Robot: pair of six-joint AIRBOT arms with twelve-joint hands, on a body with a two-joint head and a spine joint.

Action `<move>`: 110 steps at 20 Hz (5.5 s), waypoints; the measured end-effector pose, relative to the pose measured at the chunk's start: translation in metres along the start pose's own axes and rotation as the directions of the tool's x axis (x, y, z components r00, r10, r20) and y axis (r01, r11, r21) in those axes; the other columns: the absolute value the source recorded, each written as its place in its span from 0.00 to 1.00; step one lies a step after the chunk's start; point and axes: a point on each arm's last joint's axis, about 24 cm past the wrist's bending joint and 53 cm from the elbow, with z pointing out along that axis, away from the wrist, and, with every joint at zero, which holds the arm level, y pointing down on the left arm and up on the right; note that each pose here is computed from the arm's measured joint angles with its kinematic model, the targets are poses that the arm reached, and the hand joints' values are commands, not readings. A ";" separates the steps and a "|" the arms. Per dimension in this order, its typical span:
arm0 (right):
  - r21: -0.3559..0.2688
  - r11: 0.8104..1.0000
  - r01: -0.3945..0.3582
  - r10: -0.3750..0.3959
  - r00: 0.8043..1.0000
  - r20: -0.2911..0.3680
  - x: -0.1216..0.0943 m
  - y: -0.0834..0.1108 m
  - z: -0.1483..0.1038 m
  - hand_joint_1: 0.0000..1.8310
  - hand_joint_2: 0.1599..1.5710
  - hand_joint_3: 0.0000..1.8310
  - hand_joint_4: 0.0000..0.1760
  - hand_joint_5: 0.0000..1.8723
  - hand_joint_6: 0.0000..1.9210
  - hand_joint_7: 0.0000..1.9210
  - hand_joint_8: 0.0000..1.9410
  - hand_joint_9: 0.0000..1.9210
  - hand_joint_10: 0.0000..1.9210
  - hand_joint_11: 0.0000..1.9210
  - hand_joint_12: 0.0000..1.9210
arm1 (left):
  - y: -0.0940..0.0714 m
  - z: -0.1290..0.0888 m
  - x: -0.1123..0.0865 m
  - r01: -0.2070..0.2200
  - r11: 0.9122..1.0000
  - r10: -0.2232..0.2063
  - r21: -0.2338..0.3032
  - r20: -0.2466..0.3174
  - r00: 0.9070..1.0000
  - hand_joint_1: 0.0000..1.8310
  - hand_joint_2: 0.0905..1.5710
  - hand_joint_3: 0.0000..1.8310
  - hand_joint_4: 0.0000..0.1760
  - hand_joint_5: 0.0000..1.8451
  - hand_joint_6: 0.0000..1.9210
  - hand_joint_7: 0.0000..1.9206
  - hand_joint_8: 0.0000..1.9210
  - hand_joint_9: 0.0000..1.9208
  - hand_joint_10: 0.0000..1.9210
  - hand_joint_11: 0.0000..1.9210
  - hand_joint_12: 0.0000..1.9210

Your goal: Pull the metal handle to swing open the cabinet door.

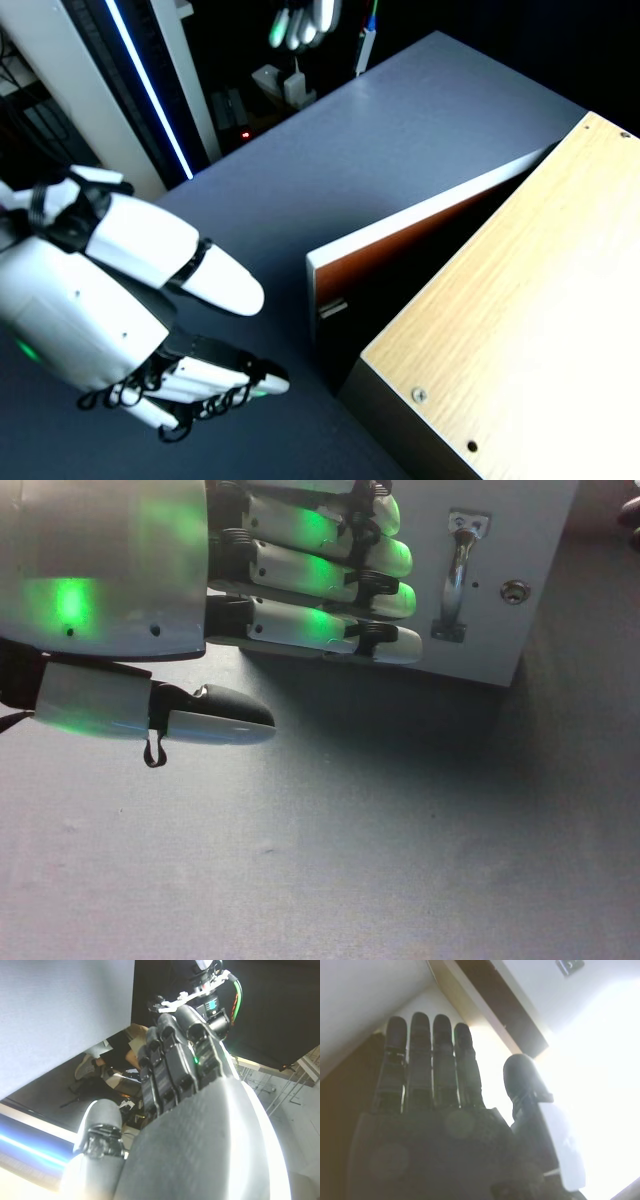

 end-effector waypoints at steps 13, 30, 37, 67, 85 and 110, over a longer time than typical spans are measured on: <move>-0.062 0.997 0.035 -0.039 0.997 -0.069 0.041 0.026 0.002 0.00 1.00 0.06 0.00 0.22 0.00 0.23 0.00 0.21 0.00 0.00 0.53 | 0.000 0.000 0.000 0.001 1.000 -0.001 0.000 0.000 1.000 0.00 0.99 0.00 0.00 0.21 0.00 0.23 0.00 0.22 0.00 0.05 0.40; -0.084 0.996 0.018 -0.031 0.988 -0.149 0.078 0.034 0.007 0.00 1.00 0.06 0.00 0.22 0.00 0.22 0.00 0.20 0.00 0.00 0.53 | 0.000 0.000 0.000 0.000 1.000 0.000 0.000 0.000 1.000 0.00 0.99 0.00 0.00 0.21 0.00 0.23 0.00 0.22 0.00 0.05 0.40; -0.107 0.994 0.029 -0.044 0.990 -0.137 0.075 0.042 0.013 0.00 1.00 0.06 0.00 0.22 0.00 0.22 0.00 0.20 0.00 0.00 0.53 | 0.000 0.000 0.000 0.000 1.000 0.000 0.000 0.000 1.000 0.00 0.99 0.00 0.00 0.21 0.00 0.23 0.00 0.22 0.00 0.05 0.40; -0.111 0.992 0.062 -0.082 0.980 -0.183 0.108 0.046 0.013 0.00 1.00 0.05 0.00 0.22 0.00 0.22 0.00 0.21 0.00 0.00 0.54 | 0.000 0.000 0.000 0.000 1.000 0.000 0.000 0.000 1.000 0.00 0.99 0.00 0.00 0.22 0.00 0.24 0.00 0.22 0.00 0.05 0.40; -0.050 0.992 0.120 -0.130 0.939 -0.318 0.150 0.008 -0.013 0.00 1.00 0.05 0.00 0.22 0.00 0.22 0.00 0.20 0.00 0.00 0.53 | 0.000 0.000 0.000 0.001 1.000 -0.001 0.000 0.000 1.000 0.00 1.00 0.00 0.00 0.22 0.00 0.24 0.00 0.22 0.00 0.05 0.40; 0.026 1.000 0.011 -0.002 0.942 -0.335 0.148 -0.009 -0.014 0.00 1.00 0.05 0.00 0.21 0.00 0.22 0.00 0.20 0.00 0.00 0.52 | 0.000 0.000 0.000 0.000 1.000 0.000 0.000 0.000 1.000 0.00 1.00 0.00 0.00 0.21 0.00 0.23 0.00 0.22 0.00 0.04 0.40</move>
